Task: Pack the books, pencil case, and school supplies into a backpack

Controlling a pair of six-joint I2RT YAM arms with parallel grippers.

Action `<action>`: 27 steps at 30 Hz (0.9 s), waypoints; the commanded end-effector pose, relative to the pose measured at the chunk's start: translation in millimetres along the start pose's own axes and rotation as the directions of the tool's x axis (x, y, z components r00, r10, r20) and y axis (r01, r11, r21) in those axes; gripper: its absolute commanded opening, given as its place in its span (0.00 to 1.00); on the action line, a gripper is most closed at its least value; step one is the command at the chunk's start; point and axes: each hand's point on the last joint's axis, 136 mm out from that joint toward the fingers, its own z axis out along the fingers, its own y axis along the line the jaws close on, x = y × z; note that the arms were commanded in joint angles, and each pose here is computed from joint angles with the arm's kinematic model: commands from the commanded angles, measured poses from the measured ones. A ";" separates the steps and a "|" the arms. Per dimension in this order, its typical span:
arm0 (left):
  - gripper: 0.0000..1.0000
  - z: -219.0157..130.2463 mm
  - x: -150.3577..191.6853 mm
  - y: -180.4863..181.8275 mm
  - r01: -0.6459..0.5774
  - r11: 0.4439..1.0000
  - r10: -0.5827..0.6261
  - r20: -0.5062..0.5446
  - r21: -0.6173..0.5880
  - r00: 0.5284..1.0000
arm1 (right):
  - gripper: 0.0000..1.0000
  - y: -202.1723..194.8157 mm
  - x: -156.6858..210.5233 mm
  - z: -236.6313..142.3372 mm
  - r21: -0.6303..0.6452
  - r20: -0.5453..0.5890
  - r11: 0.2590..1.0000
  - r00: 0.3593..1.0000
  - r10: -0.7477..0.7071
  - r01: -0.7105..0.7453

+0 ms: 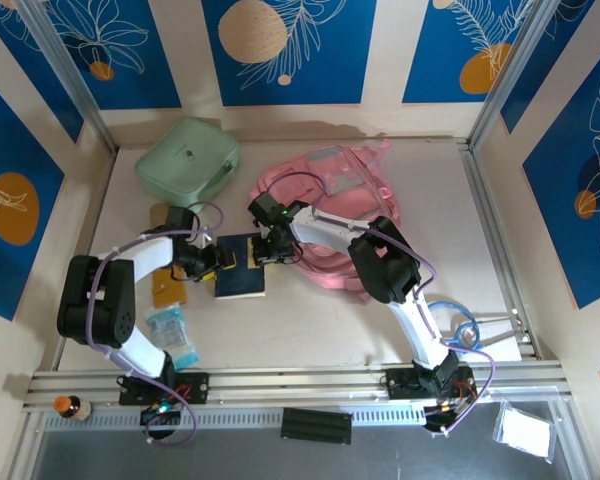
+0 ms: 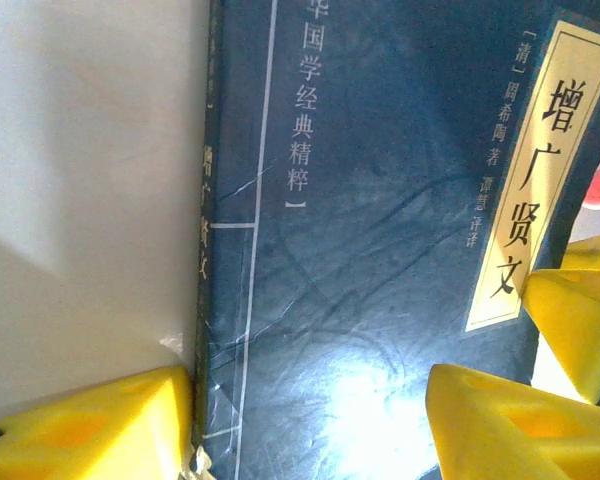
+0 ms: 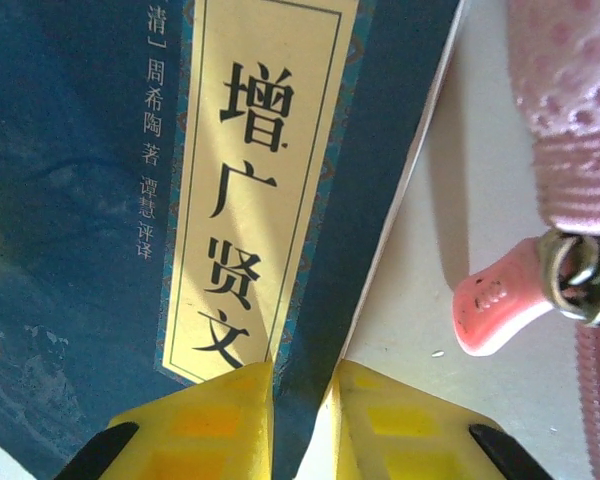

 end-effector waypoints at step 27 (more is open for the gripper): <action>0.31 -22.9 -9.4 -56.5 0.148 0.926 -0.173 0.044 0.347 0.984 | 0.14 -26.9 20.8 29.0 0.044 -0.073 0.998 0.996 0.055 -0.052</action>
